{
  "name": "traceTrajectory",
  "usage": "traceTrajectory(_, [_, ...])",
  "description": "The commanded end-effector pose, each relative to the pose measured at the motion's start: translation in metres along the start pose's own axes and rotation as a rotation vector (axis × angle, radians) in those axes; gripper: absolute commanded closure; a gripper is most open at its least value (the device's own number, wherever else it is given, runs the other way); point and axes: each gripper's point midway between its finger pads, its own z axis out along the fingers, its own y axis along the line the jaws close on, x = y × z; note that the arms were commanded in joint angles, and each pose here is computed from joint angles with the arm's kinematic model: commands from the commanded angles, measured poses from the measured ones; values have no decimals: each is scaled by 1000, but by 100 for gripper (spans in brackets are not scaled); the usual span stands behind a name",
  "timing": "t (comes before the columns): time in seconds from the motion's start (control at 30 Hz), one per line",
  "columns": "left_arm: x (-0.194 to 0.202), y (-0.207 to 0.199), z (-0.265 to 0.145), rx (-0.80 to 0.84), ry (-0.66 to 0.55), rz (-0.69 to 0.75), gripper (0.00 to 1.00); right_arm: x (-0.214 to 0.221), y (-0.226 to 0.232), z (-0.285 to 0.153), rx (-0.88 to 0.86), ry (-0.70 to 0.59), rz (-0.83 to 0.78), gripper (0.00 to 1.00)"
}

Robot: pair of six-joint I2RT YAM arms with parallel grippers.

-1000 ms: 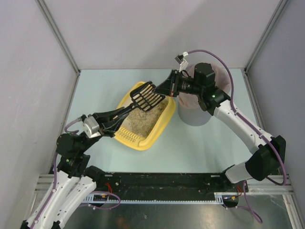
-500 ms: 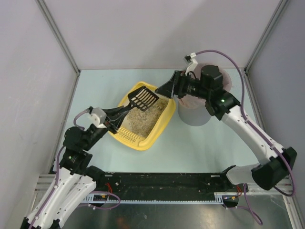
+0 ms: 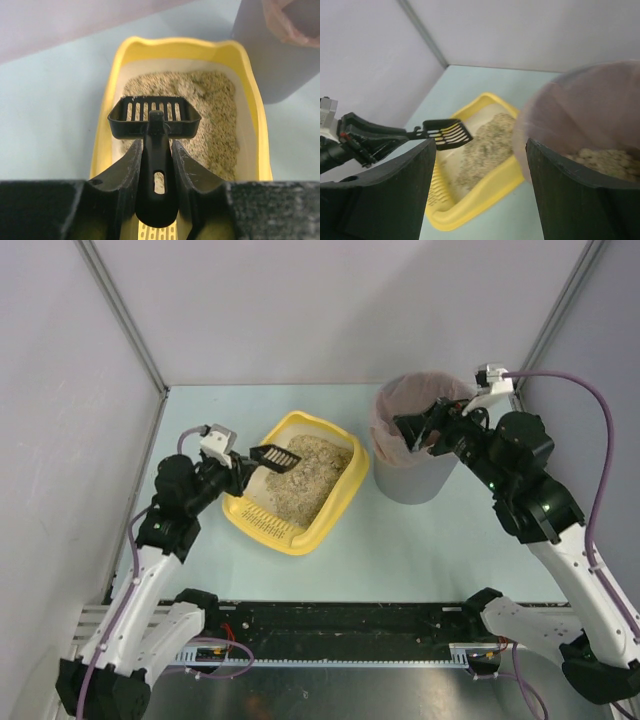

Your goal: Clean the litter box

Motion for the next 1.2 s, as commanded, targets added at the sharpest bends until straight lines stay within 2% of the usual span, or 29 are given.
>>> traceTrajectory(0.0, [6,-13,5,109,75,29,100,-3,-43,-17,211,-32,-88,23])
traceTrajectory(0.53, [54,-2,18,103,308,-27,100,12,-56,-14,251,-8,-88,23])
traceTrajectory(0.97, [92,-6,30,164,428,-90,100,12,-59,-18,259,-26,-95,23])
traceTrajectory(1.17, [102,-9,30,163,420,-93,100,11,-61,-20,260,-55,-97,23])
